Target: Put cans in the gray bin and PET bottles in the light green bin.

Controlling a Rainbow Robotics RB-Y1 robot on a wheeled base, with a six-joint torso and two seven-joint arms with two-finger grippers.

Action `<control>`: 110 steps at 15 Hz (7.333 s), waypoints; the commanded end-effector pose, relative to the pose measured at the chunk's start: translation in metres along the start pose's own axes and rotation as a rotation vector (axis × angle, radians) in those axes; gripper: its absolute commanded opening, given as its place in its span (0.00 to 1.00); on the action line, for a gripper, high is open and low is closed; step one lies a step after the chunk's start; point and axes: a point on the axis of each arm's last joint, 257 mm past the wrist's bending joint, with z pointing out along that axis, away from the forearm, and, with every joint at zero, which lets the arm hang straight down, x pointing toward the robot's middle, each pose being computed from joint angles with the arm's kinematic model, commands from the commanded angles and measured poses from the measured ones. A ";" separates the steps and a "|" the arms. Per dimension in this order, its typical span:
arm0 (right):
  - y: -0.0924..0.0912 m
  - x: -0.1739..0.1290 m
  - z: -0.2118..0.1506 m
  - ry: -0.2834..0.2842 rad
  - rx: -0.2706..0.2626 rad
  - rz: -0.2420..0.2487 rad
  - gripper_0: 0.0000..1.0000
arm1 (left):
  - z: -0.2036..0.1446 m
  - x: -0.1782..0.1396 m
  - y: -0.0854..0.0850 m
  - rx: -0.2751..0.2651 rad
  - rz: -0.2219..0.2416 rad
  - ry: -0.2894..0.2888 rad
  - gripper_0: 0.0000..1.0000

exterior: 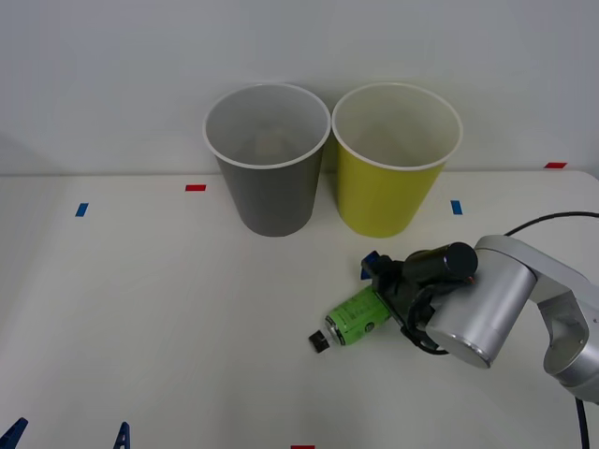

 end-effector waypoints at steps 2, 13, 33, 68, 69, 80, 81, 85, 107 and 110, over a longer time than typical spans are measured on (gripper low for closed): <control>-0.001 -0.005 0.000 -0.011 -0.001 -0.010 0.04 | 0.000 0.000 0.000 0.000 0.000 0.000 1.00; 0.001 -0.003 -0.009 -0.046 -0.002 -0.057 0.00 | 0.000 0.000 0.000 0.000 0.000 0.000 1.00; 0.122 -0.017 -0.147 -0.376 -0.593 -0.478 0.00 | 0.000 0.000 0.000 0.000 0.000 0.000 1.00; 0.192 -0.158 -0.325 -1.239 -0.504 -0.712 0.00 | 0.000 0.000 0.000 0.000 0.000 0.000 1.00; 0.195 -0.164 -0.328 -1.241 -0.493 -0.704 0.00 | 0.000 0.000 0.000 0.000 0.000 0.000 1.00; 0.240 -0.215 -0.302 -1.247 -0.425 -0.755 0.00 | 0.000 0.000 0.000 0.000 0.000 0.000 1.00; 0.249 -0.216 -0.300 -1.251 -0.439 -0.767 0.00 | 0.000 0.000 0.000 0.000 0.000 0.000 1.00; 0.263 -0.218 -0.288 -1.260 -0.438 -0.811 0.00 | 0.000 0.000 0.000 0.000 0.000 0.000 1.00; 0.277 -0.208 -0.274 -1.245 -0.454 -0.839 1.00 | 0.000 0.000 0.000 0.000 0.000 0.000 1.00; 0.271 -0.205 -0.278 -1.249 -0.461 -0.829 1.00 | 0.000 0.000 0.000 0.000 0.000 0.000 1.00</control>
